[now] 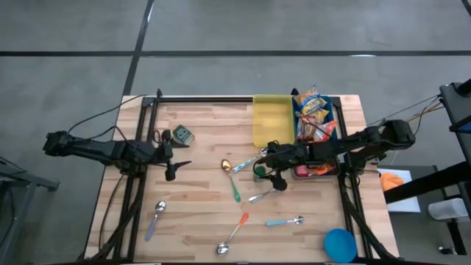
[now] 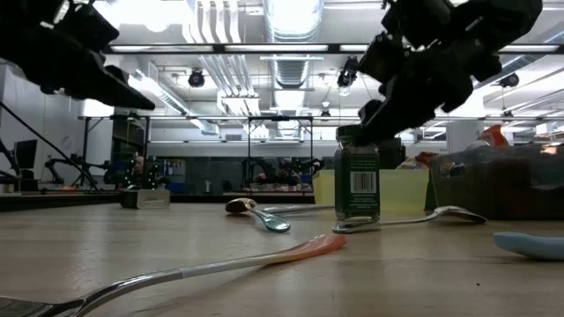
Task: Pick & Place Food Item
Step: Put the green seasoning bottle into the black bin
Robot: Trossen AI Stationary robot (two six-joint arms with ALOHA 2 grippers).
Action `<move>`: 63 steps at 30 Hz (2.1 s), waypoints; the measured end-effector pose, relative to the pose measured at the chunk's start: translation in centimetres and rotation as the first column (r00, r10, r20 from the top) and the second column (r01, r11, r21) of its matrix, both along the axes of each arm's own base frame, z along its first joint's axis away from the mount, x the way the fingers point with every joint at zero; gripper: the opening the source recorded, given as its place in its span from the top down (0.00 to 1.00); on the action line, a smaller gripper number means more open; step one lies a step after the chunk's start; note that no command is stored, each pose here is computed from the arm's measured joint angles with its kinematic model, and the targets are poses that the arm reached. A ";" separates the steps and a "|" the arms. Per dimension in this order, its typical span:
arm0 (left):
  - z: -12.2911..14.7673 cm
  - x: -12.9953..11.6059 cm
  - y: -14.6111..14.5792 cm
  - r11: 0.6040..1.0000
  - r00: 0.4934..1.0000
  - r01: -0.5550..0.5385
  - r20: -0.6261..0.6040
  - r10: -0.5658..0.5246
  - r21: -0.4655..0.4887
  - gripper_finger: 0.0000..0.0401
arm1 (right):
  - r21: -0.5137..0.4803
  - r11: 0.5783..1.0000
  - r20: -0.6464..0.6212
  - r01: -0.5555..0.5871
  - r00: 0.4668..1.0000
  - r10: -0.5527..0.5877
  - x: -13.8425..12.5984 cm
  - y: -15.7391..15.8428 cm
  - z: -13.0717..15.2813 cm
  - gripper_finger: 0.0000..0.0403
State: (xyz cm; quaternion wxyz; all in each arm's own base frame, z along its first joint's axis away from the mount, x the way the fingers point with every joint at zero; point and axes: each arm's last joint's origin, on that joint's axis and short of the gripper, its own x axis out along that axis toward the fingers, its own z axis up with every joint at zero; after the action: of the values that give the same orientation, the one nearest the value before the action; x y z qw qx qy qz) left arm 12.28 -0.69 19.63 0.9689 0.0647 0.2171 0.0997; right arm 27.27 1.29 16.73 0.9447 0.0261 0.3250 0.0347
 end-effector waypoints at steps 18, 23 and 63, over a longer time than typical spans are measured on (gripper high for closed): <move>-1.2 -0.7 0.1 1.000 0.989 0.003 -0.150 0.001 0.022 0.28 | -0.004 1.000 -0.026 -0.003 1.000 0.003 1.1 0.0 -2.2 0.29; -1.2 -0.7 0.1 1.000 0.989 0.003 -0.150 0.001 0.023 0.28 | -0.004 1.000 -0.023 -0.003 1.000 0.003 1.1 0.0 -2.1 0.42; -1.2 -0.7 0.1 1.000 0.989 0.001 -0.150 0.002 0.021 0.28 | -0.026 1.000 0.023 0.012 1.000 -0.012 0.4 0.3 -0.2 0.51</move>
State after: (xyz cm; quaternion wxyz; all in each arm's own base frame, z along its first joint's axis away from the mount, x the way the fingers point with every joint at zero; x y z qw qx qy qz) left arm 11.56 -0.59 18.38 0.9491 0.0819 0.2884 0.0970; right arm 27.63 1.56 16.52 0.9489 0.0154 0.3142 0.0251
